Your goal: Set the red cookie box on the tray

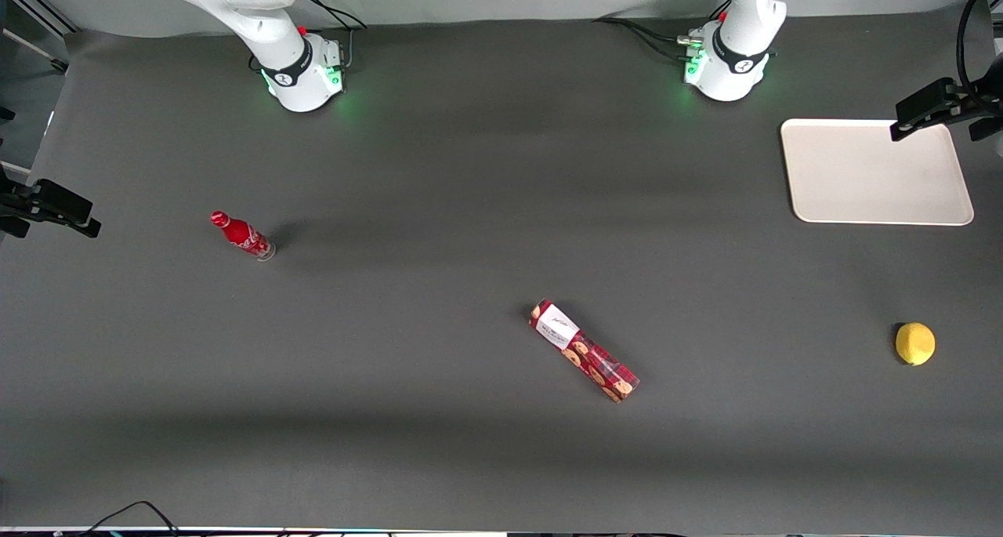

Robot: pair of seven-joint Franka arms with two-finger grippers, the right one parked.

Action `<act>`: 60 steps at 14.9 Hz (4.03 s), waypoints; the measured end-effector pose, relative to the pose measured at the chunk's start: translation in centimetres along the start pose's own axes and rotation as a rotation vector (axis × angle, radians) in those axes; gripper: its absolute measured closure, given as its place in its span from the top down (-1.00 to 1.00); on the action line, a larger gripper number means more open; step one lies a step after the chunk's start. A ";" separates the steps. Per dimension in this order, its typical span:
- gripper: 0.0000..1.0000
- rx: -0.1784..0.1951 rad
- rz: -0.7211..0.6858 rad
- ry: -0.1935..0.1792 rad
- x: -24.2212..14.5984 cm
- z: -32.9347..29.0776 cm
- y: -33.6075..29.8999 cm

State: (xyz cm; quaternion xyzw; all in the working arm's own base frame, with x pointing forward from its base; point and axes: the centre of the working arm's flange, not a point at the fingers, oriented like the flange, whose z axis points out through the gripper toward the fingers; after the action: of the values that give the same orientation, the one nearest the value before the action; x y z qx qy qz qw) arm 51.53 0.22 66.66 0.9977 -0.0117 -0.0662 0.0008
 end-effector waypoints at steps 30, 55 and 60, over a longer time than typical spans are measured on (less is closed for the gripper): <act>1.00 -0.198 -0.979 0.051 20.5 27.2 30.5; -0.63 -0.123 -0.930 0.159 21.1 40.4 36.9; -0.63 -0.047 -0.941 0.167 20.0 29.4 34.0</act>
State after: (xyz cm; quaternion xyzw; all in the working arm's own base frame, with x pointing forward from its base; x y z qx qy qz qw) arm 66.64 -34.23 34.97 0.8962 0.4431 0.0210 -0.0059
